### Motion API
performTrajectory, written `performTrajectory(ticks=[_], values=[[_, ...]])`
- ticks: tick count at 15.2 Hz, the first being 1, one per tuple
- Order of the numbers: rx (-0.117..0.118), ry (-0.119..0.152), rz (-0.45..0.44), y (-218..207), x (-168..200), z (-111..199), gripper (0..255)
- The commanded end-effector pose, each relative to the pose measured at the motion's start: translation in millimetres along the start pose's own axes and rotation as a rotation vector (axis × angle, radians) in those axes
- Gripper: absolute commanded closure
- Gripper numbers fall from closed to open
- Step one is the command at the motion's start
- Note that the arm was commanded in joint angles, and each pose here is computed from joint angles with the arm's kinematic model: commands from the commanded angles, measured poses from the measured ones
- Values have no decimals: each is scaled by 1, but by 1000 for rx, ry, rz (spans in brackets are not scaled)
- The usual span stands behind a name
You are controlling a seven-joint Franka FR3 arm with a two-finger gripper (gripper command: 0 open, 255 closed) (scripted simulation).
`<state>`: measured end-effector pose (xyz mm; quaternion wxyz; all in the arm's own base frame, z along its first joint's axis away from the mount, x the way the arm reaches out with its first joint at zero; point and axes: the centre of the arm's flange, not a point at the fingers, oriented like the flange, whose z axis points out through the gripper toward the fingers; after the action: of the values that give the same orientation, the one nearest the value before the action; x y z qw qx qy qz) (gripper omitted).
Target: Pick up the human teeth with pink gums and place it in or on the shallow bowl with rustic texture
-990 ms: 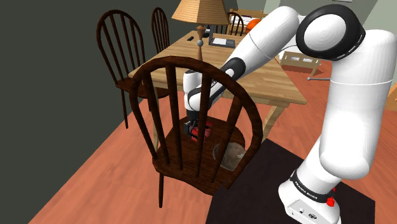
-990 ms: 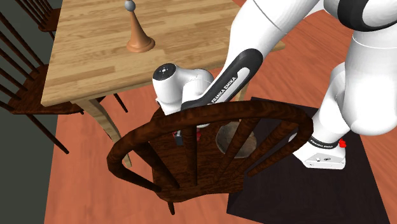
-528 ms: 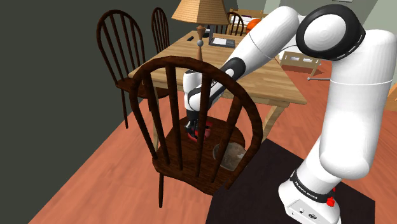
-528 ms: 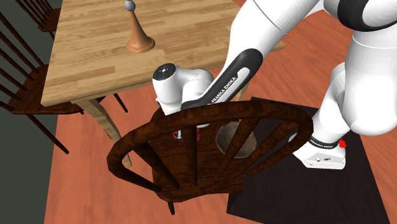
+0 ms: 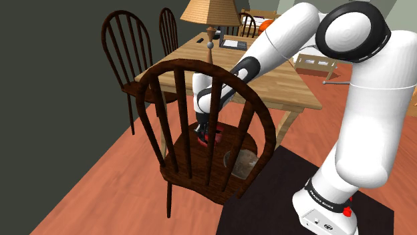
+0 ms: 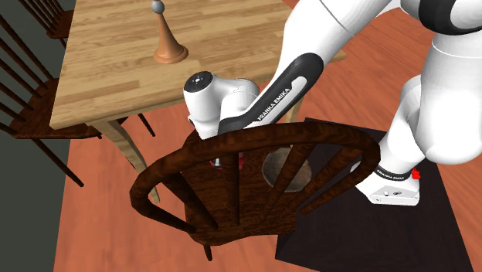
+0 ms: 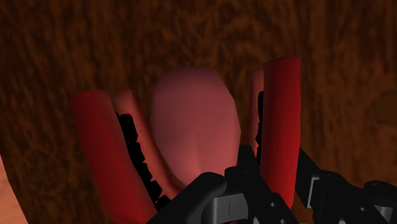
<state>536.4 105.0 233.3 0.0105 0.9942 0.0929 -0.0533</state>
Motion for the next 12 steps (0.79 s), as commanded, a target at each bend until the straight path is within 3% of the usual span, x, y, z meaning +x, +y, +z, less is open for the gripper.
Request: performTrajectory(ticks=[1,12], values=[[0,0,0,0,-2,-11,255],[0,0,0,1,-8,-69,255]])
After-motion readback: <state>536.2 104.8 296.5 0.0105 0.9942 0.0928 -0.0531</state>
